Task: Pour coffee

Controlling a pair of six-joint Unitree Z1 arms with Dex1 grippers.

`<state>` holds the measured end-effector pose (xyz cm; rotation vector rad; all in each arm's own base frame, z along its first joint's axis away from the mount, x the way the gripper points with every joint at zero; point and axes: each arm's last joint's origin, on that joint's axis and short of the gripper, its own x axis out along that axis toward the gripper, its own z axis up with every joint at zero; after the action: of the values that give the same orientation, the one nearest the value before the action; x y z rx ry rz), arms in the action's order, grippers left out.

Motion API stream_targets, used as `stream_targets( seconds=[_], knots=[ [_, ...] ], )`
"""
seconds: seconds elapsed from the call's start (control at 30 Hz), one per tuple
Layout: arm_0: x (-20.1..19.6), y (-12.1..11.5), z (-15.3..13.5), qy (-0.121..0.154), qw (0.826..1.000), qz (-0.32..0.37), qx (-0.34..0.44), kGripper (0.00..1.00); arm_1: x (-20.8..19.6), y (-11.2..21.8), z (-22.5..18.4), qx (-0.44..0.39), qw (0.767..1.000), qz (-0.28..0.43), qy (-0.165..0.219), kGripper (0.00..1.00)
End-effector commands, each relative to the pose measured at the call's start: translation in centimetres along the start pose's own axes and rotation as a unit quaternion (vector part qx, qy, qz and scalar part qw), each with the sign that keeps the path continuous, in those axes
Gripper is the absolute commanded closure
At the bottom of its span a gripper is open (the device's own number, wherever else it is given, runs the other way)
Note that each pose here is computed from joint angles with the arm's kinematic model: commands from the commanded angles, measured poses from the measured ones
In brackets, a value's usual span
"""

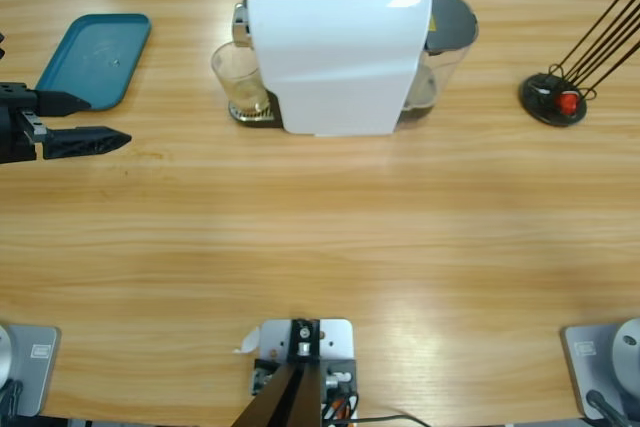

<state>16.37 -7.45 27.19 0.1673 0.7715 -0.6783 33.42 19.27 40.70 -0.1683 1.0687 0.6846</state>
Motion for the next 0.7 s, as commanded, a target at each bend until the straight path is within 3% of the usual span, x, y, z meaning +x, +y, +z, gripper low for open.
stream_targets(
  seconds=[0.03,0.7],
  knots=[
    [1.1,0.0,-1.0,0.026,1.0,-0.005,-0.003,0.004,2.4,-0.1,0.6,0.003,1.0,0.013,0.023,1.0],
    [1.1,0.1,-1.0,0.026,1.0,-0.003,-0.003,0.004,3.5,-0.1,-0.1,0.008,0.999,0.013,0.047,1.0]
  ],
)
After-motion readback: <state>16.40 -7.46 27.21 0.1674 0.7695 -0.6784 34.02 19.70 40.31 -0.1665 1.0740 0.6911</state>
